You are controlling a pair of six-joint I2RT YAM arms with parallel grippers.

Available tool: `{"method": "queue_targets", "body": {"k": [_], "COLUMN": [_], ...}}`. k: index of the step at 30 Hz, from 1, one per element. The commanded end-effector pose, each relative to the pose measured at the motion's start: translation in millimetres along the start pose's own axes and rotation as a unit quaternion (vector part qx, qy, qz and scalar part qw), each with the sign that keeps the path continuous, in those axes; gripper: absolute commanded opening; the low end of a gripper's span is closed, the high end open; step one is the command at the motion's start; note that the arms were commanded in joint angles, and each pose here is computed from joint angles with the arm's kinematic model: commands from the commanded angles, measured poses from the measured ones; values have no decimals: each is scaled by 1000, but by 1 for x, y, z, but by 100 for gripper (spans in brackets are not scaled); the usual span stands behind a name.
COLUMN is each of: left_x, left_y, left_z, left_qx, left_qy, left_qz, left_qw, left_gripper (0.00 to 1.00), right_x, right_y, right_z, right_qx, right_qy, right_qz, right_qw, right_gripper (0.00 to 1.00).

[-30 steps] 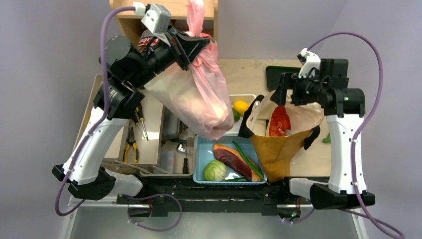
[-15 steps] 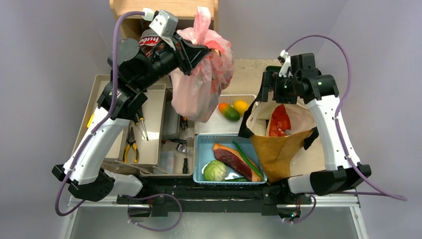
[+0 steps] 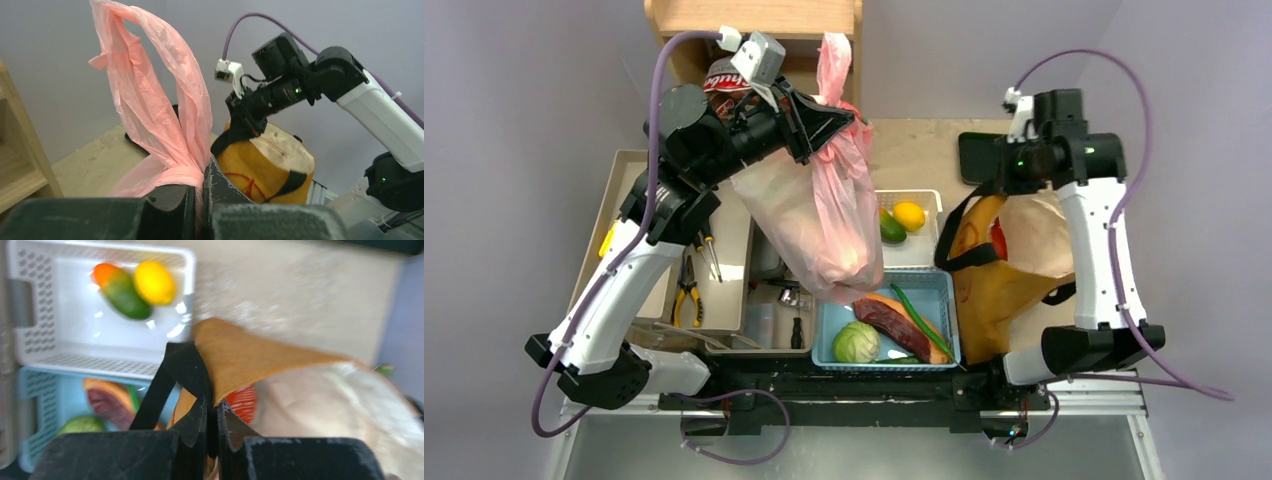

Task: Untie the knot of the grocery bags and take out the mixed food
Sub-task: Place the takeout bag at the center of the board.

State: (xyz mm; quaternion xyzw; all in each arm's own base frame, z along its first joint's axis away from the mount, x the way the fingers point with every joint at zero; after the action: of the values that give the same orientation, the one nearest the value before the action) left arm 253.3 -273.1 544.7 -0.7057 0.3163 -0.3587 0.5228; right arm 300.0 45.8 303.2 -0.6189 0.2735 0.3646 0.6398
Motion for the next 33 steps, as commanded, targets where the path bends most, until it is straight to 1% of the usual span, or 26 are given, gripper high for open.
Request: {"method": "queue_targets", "body": {"k": [1,2,5,9,11,12,15,18,21,25,26,27,28,29,30,31,33], "left_x": [9,13,25,42,53,59,79,99,128,161,169,176,184,189,194,201,211], "left_y": [-19,-15,-7,5,13,20,22,22,26,30,33,35,41,48,55,67,93], "left_z": [-23,-25,-29,-44,-52,-56,-75,-99,-114,-136,-140,-144,-147,-151,-155,-155,-157], "left_qx": [-8,-15,-24,-15,-17,-22,-22,-35,-68,-116,-129,-139,-145,-148,-153,-161,-174], "left_qy": [71,84,101,131,146,152,176,200,213,226,228,227,228,227,227,226,224], "left_qz": [-41,-37,-34,-32,-33,-27,-47,-60,-72,-94,-98,-103,-105,-106,-106,-100,-82], "left_qw": [997,996,994,991,989,988,983,977,972,963,960,958,957,957,956,955,955], "left_gripper": [0,0,0,0,0,0,0,0,0,0,0,0,0,0,0,0,0], "right_x": [-54,-60,-75,-89,-100,-105,-120,-141,-151,-147,-145,-145,-145,-146,-147,-149,-157], "right_y": [-29,-29,-24,-11,-15,-18,-28,-41,-52,-60,-59,-59,-58,-56,-53,-51,-47], "right_z": [-75,-90,-119,-151,-165,-169,-184,-207,-219,-224,-226,-226,-226,-225,-222,-216,-203], "right_qx": [-74,-84,-154,-247,-275,-279,-268,-259,-265,-271,-270,-266,-260,-251,-243,-236,-219], "right_qy": [106,122,163,236,277,290,317,358,377,377,376,376,375,371,364,353,333], "right_qz": [-62,-63,-62,-50,-63,-67,-69,-80,-92,-95,-92,-90,-87,-85,-84,-86,-97], "right_qw": [990,987,973,938,919,913,907,894,882,881,882,883,886,890,895,901,912], "right_gripper": [0,0,0,0,0,0,0,0,0,0,3,10,21,34,43,50,60]}}
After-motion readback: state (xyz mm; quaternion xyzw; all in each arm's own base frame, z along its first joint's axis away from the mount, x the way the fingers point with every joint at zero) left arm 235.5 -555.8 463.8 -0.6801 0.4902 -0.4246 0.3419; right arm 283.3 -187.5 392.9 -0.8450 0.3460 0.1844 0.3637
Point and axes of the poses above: each gripper's point midway between its finger pads, its own x axis out along the fingers, its own z axis along the line the jaws close on, y = z × x, the point moved 1 cm from there along -x, back along the fingers
